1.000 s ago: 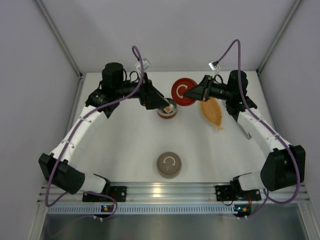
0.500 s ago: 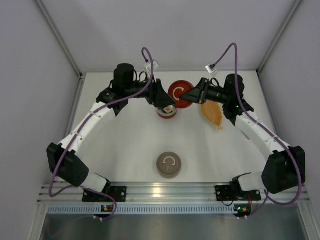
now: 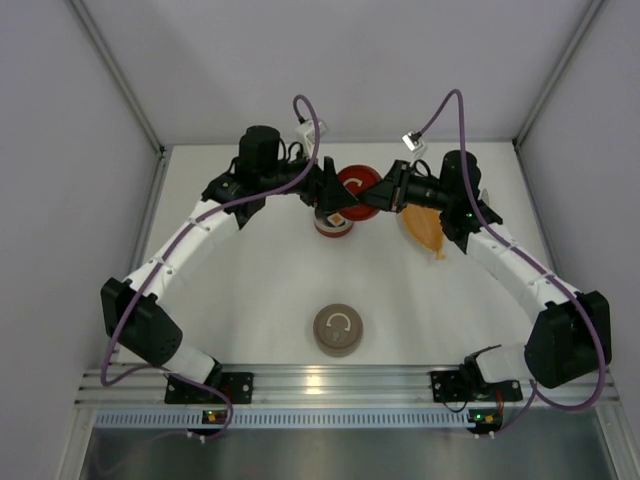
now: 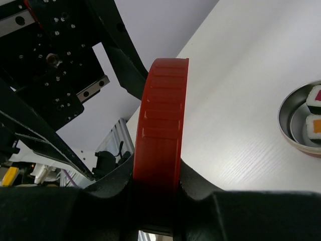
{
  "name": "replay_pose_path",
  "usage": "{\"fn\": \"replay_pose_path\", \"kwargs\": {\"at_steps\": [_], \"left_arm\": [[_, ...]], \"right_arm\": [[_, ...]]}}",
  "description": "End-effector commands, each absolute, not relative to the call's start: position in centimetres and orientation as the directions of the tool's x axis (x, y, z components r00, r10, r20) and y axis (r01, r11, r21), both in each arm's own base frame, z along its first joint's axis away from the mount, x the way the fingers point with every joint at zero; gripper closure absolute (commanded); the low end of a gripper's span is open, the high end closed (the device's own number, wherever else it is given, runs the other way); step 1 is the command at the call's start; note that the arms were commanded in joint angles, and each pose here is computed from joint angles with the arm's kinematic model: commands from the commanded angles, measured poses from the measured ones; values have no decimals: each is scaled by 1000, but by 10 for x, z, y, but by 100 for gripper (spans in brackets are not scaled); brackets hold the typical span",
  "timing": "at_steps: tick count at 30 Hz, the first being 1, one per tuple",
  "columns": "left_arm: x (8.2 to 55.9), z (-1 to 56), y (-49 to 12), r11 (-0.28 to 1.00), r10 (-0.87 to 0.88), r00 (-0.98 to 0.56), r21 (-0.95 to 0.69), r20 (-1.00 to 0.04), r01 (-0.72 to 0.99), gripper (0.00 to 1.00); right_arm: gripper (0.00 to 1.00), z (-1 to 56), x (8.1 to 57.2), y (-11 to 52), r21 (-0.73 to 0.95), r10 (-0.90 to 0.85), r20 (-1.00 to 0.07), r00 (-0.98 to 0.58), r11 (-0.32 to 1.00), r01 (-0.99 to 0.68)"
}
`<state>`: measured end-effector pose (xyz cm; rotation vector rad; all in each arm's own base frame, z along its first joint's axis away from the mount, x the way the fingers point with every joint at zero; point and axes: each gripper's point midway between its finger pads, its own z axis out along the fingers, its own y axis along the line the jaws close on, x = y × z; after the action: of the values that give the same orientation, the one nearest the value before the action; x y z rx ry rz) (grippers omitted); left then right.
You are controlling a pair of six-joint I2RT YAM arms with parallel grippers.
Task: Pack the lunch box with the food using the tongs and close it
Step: Adjust the box lid.
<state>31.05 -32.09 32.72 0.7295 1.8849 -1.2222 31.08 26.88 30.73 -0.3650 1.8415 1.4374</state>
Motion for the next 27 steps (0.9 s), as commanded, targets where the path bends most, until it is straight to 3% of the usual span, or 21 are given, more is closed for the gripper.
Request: {"fn": "replay_pose_path", "kwargs": {"at_steps": [1, 5, 16, 27], "left_arm": [[315, 339, -325, 384, 54, -497, -441, -866, 811, 16], [302, 343, -333, 304, 58, -517, -478, -854, 824, 19], [248, 382, -337, 14, 51, -491, -491, -870, 871, 44], [223, 409, -335, -86, 20, -436, -436, -900, 896, 50]], "right_arm": [[100, 329, 302, 277, 644, 203, -764, -612, 302, -703], [100, 329, 302, 278, 644, 200, -764, -614, 296, -705], [100, 335, 288, 283, 628, 198, -777, -597, 188, -755], [100, 341, 292, 282, 587, 194, -809, -555, 210, -782]]}}
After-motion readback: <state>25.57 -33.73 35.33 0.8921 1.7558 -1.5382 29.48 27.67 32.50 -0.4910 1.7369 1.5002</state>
